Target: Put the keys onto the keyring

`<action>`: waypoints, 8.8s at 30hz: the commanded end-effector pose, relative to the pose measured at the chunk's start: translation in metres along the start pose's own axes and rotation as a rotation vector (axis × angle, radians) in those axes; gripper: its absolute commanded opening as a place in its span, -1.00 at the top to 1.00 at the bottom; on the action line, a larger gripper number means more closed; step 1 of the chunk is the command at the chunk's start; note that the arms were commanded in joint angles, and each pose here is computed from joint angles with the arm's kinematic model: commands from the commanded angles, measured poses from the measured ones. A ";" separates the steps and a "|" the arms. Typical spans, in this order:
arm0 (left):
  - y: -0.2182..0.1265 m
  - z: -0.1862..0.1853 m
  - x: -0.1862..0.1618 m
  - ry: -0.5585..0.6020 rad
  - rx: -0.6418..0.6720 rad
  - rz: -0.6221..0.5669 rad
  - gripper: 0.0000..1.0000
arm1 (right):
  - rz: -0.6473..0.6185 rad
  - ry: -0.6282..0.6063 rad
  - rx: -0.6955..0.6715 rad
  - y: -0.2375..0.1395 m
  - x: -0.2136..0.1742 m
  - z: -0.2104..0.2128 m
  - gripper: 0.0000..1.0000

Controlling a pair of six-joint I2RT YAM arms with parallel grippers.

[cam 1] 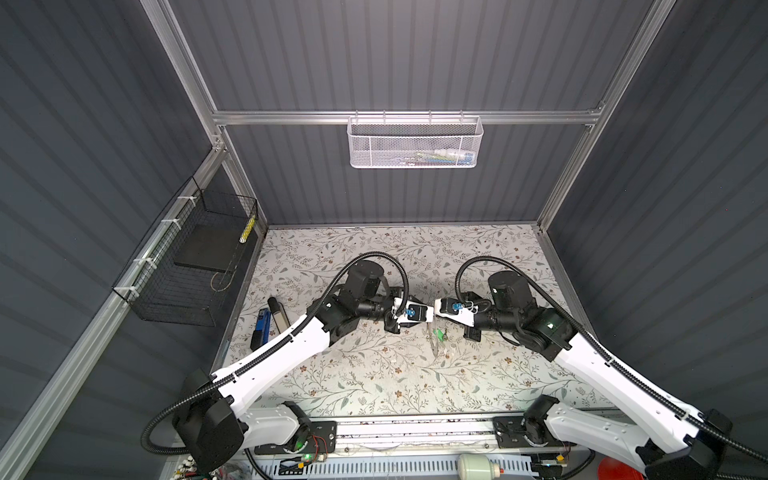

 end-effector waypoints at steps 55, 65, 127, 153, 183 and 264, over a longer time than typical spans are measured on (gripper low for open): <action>0.004 -0.001 0.019 0.331 0.180 -0.073 1.00 | 0.014 0.076 -0.244 -0.024 -0.040 0.009 0.13; 0.012 -0.011 0.025 0.482 0.189 -0.039 1.00 | -0.007 0.079 -0.248 -0.024 -0.035 0.006 0.21; -0.050 0.015 -0.079 -0.109 0.526 0.043 1.00 | 0.924 1.297 -0.138 0.099 -0.156 0.046 0.25; -0.042 -0.007 -0.044 -0.118 0.306 -0.213 1.00 | 0.106 0.688 -0.139 0.041 -0.045 0.000 0.48; -0.041 -0.011 -0.011 -0.168 0.095 -0.334 1.00 | -0.264 0.249 0.137 0.030 0.041 0.015 0.74; -0.016 -0.012 -0.038 -0.032 0.088 0.048 1.00 | 0.100 0.500 -0.074 0.027 -0.023 0.013 0.22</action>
Point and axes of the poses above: each gripper's point midway between its finger pads, its own y axis out along the fingers, its own z axis along the line the jaws close on, x = y × z, the point moved 4 cm from there along -y, back along the fingers, and after that the axes turned 6 degrees about -y, right-handed, at the moved point
